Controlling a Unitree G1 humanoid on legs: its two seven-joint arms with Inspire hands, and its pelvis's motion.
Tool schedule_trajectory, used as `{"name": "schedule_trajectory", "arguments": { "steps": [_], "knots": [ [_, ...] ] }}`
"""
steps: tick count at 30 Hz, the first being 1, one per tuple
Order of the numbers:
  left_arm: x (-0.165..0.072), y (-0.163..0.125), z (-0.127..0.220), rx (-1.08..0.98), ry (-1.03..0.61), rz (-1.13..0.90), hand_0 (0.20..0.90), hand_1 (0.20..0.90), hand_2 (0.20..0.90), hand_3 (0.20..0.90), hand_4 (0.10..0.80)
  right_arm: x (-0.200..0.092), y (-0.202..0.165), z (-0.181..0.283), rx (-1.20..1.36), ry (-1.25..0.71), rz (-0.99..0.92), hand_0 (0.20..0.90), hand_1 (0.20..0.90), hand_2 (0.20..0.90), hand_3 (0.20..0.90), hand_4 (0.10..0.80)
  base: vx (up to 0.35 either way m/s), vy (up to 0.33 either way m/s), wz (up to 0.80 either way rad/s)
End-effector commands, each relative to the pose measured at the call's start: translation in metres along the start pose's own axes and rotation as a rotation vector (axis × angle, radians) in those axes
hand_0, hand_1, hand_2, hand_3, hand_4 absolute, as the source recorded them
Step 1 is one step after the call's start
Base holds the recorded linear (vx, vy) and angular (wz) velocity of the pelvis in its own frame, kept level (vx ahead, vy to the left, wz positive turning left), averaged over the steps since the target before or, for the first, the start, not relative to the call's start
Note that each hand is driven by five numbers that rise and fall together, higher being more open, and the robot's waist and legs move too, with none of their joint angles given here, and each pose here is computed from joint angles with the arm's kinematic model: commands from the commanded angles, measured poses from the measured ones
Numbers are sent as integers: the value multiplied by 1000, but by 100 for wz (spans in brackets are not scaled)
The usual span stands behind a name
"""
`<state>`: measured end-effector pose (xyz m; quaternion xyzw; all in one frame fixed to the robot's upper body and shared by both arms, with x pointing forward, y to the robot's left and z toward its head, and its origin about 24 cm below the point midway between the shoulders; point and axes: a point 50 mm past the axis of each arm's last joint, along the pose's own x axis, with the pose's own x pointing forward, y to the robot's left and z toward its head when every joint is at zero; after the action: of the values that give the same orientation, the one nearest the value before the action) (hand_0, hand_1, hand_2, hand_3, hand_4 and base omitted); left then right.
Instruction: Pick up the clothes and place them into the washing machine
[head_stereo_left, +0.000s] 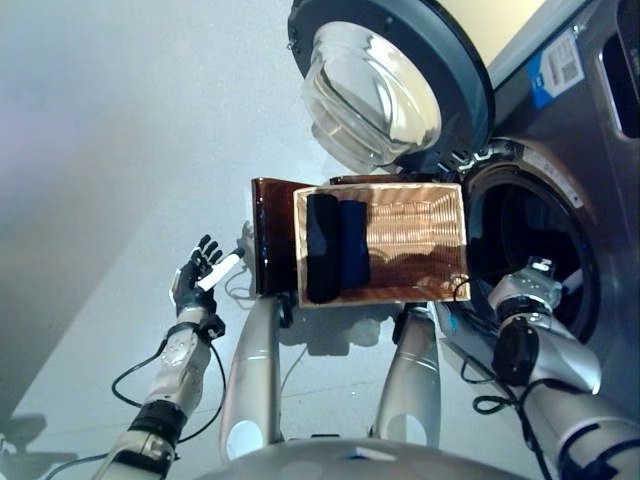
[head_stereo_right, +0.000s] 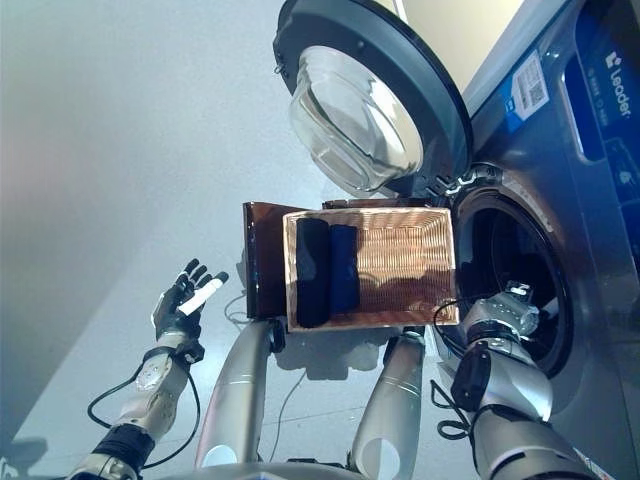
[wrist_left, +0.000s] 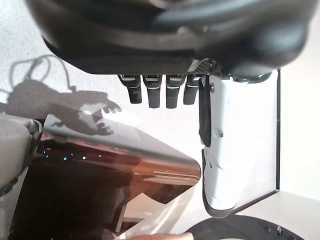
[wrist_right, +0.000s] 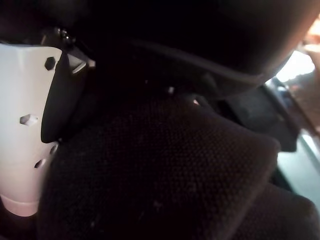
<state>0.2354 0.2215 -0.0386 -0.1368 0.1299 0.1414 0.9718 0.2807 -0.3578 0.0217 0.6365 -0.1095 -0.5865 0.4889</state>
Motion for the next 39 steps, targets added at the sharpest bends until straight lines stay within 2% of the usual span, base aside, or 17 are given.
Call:
{"name": "schedule_trajectory", "arguments": {
  "steps": [1,7,12,13,14,23,28,32,37,39],
  "knots": [
    [2,14,21,26,-98,28,900,900,900,900,800,2,56,56,8,-224,157,200,200,200,200,300,-85,-15,4],
    [-1,19,18,51,-87,34,900,900,900,900,800,1,70,81,70,-295,131,200,200,200,200,300,10,-13,1],
    [-1,21,16,53,-74,40,900,900,900,900,800,4,65,89,69,-320,80,200,200,200,200,300,-36,3,0],
    [-1,20,16,52,-74,39,900,900,900,900,800,5,63,87,57,-313,70,337,337,337,337,398,70,-9,-2],
    [0,20,17,53,-78,38,900,900,900,900,800,5,62,85,47,-307,65,900,900,900,900,800,0,0,0],
    [0,19,18,39,-77,32,900,900,900,900,800,8,51,72,-27,-263,49,900,900,900,900,800,-11,1,0],
    [2,21,18,21,-84,38,900,900,900,900,800,3,48,40,-156,-169,198,900,900,900,900,800,2,-12,-3],
    [2,24,17,4,-83,54,900,900,900,900,800,1,42,32,-205,-156,235,900,900,900,900,800,1,-4,-1],
    [3,26,17,19,-86,57,900,900,900,900,800,3,21,12,-565,-106,283,900,900,900,900,800,8,-37,2],
    [3,25,15,31,-83,50,900,900,900,900,800,1,10,1,-850,-103,343,900,900,900,900,800,12,-63,10]
  ]
}}
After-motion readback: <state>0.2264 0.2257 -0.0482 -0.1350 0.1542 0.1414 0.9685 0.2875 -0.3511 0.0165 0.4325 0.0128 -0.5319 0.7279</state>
